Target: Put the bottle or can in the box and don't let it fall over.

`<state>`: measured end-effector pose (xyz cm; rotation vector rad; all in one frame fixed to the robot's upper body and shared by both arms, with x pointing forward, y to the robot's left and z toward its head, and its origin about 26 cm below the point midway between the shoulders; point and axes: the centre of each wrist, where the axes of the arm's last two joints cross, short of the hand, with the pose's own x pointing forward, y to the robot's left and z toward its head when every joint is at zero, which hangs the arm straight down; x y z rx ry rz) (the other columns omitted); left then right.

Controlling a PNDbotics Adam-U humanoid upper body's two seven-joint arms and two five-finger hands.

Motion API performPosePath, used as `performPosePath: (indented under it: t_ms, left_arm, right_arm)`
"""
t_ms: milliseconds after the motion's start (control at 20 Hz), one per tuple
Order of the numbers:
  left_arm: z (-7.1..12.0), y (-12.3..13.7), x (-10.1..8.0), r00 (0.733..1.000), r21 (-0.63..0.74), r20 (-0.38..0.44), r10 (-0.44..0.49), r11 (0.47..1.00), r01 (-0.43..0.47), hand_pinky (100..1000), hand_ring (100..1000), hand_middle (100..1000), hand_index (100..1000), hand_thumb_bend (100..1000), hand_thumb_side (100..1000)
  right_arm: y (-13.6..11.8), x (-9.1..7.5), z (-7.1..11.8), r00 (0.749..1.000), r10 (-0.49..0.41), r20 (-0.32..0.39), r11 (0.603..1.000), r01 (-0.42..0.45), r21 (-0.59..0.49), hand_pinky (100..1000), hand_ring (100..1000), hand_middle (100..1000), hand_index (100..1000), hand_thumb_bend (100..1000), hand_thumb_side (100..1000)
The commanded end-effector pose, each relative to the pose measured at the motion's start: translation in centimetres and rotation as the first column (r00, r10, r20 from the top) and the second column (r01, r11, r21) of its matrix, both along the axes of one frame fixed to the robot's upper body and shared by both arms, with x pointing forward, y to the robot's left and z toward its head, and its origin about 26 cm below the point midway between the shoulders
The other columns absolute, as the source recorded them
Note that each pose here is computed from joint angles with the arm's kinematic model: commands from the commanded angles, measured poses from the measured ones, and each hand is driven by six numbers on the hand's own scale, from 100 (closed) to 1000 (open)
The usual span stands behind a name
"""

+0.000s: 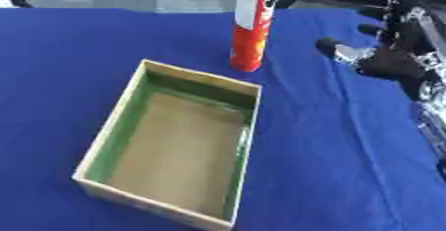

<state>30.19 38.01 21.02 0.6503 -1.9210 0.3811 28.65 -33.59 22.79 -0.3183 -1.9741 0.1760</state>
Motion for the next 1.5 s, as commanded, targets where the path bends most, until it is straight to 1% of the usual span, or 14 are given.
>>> performPosePath:
  t_ms: [50,250,750,1500]
  left_arm:
    - [1.5,0.5,-0.2,1.000,0.036,0.029,0.009,0.999,-0.010,751,790,783,823,779,505]
    - [1.4,0.5,-0.2,1.000,0.033,0.026,0.008,0.999,-0.009,751,791,783,823,776,506]
    - [1.2,0.4,-0.1,1.000,0.026,0.020,0.004,1.000,-0.004,750,791,783,821,769,510]
    - [1.0,0.2,-0.1,1.000,0.023,0.012,-0.004,1.000,0.004,748,791,783,820,760,514]
  right_arm:
    - [0.0,-0.4,1.3,1.000,0.006,0.029,0.999,-0.005,-0.036,877,919,876,932,650,100]
    - [0.1,0.2,1.2,1.000,0.016,-0.003,1.000,-0.016,-0.027,875,918,883,935,655,100]
    - [0.5,2.7,1.4,0.994,0.089,-0.068,0.996,-0.088,0.019,877,924,890,941,660,100]
    - [1.8,7.0,1.0,0.979,0.144,-0.144,0.985,-0.129,0.114,882,934,898,947,660,100]
